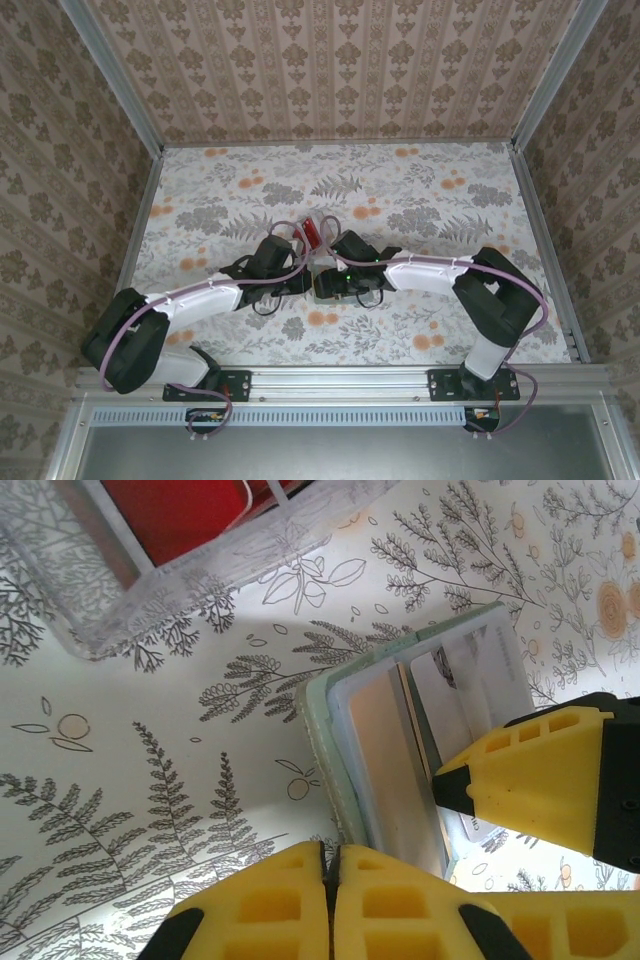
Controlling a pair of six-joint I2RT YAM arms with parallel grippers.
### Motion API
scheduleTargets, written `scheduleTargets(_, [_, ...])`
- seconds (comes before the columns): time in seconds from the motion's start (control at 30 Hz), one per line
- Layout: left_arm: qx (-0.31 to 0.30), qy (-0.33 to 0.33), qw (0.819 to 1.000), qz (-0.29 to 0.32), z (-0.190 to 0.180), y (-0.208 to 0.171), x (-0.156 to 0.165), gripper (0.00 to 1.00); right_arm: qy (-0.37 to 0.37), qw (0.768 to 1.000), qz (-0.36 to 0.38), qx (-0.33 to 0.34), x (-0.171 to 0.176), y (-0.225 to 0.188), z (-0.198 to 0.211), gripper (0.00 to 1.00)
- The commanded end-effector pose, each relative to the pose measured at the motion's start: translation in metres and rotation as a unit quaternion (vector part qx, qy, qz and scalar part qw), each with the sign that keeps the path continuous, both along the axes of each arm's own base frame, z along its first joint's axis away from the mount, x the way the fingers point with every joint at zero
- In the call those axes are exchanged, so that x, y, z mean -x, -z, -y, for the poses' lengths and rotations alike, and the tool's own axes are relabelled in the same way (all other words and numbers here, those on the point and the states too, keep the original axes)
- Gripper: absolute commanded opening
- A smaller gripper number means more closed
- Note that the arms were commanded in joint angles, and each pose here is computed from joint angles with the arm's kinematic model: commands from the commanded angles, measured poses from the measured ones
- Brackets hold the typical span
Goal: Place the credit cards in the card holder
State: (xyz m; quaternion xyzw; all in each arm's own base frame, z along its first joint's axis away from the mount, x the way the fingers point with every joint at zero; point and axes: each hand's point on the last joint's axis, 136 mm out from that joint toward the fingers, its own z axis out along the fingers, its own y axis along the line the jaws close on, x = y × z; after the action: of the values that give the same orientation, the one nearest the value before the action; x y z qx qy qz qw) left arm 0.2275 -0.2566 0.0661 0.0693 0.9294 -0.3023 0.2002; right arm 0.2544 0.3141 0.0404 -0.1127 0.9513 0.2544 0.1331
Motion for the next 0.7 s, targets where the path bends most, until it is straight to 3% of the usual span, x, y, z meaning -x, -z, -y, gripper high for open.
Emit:
scheduleTargets(0.0, [0.045,0.018,0.999,0.016,0.018,-0.021,0.000,0.00,-0.052,0.999,-0.010,-0.008,0.014,0.010,-0.024,0.67])
scheduleTargets(0.27, [0.052,0.017,0.998,0.018,0.020,-0.024,-0.002,0.00,-0.073,0.997,-0.011,0.024,0.022,0.020,-0.025,0.67])
scheduleTargets(0.67, [0.058,0.008,0.998,0.022,0.012,-0.031,-0.004,0.00,-0.059,0.998,0.008,0.032,0.016,0.020,-0.020,0.44])
